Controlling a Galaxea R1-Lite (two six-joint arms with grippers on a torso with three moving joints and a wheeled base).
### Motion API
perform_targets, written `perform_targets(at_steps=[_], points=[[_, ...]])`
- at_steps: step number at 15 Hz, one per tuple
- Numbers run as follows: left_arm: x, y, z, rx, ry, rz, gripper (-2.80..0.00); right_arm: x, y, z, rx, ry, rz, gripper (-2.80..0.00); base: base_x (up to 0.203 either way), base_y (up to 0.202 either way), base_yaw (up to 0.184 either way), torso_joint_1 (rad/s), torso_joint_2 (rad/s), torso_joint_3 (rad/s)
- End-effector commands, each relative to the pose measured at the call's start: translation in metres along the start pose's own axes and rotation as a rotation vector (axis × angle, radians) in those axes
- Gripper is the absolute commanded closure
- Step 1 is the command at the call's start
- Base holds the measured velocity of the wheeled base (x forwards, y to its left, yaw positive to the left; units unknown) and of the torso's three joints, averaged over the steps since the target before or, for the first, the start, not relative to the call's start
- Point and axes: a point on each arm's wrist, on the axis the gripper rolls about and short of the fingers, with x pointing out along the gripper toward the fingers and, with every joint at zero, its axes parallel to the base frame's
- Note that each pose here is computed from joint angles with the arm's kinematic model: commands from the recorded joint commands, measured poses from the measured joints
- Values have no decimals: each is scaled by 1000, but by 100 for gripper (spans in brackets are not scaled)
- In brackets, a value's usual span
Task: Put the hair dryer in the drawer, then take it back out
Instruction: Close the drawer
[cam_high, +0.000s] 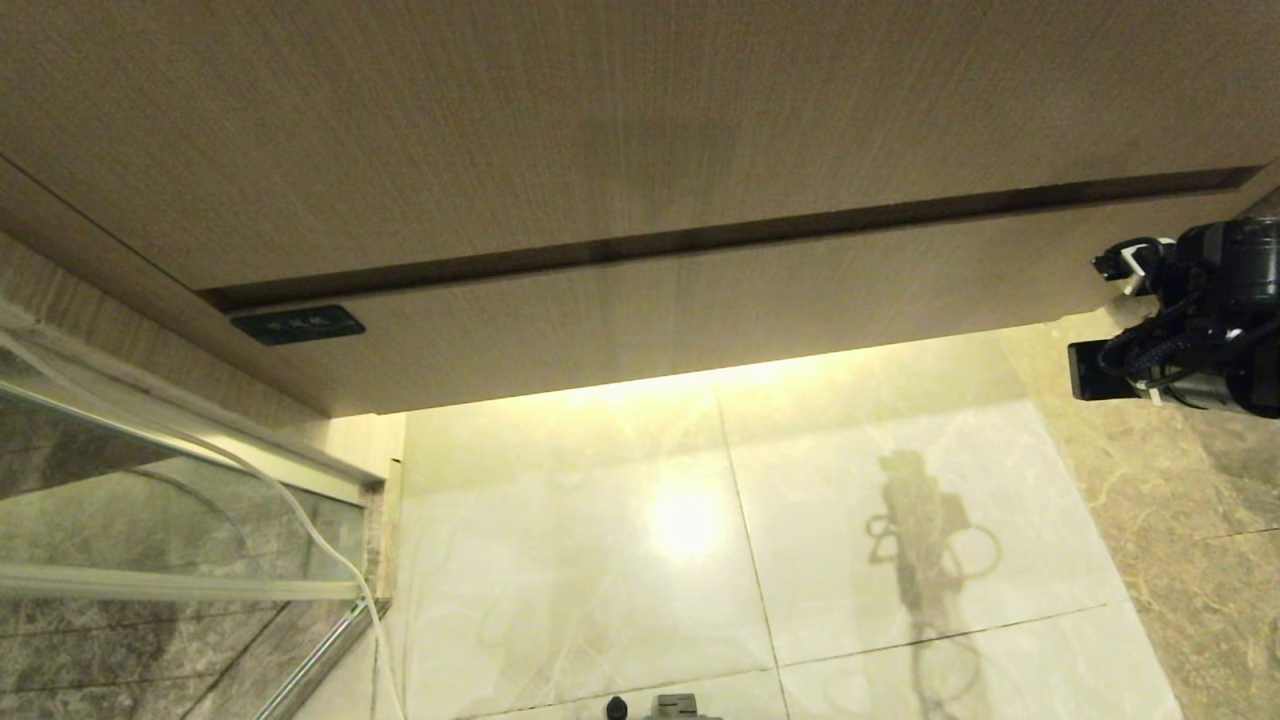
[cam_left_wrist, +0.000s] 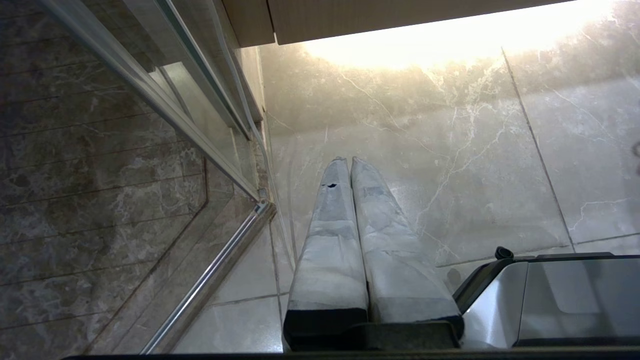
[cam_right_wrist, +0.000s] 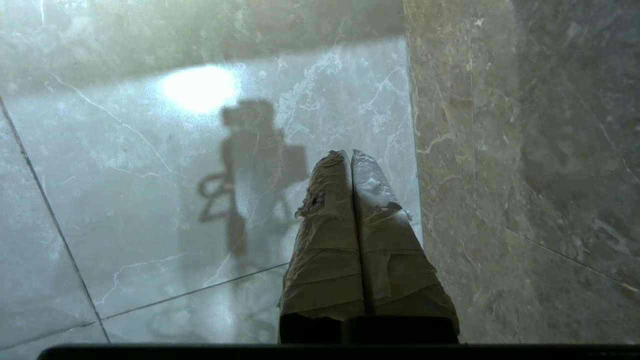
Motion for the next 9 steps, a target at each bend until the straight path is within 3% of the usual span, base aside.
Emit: perform_targets(at_steps=[1,4,9], points=[[0,0,0,0,0,0,0,-9,-2,2,2,-14,-2,0,0,0,0,0,0,0],[0,0,0,0,-1,0,0,-27,-3,-4,-28,-4,11,0,0,0,0,0,0,0],[0,0,0,0,0,0,0,-79,12,-7,-70,-61,126,0,0,0,0,0,0,0]])
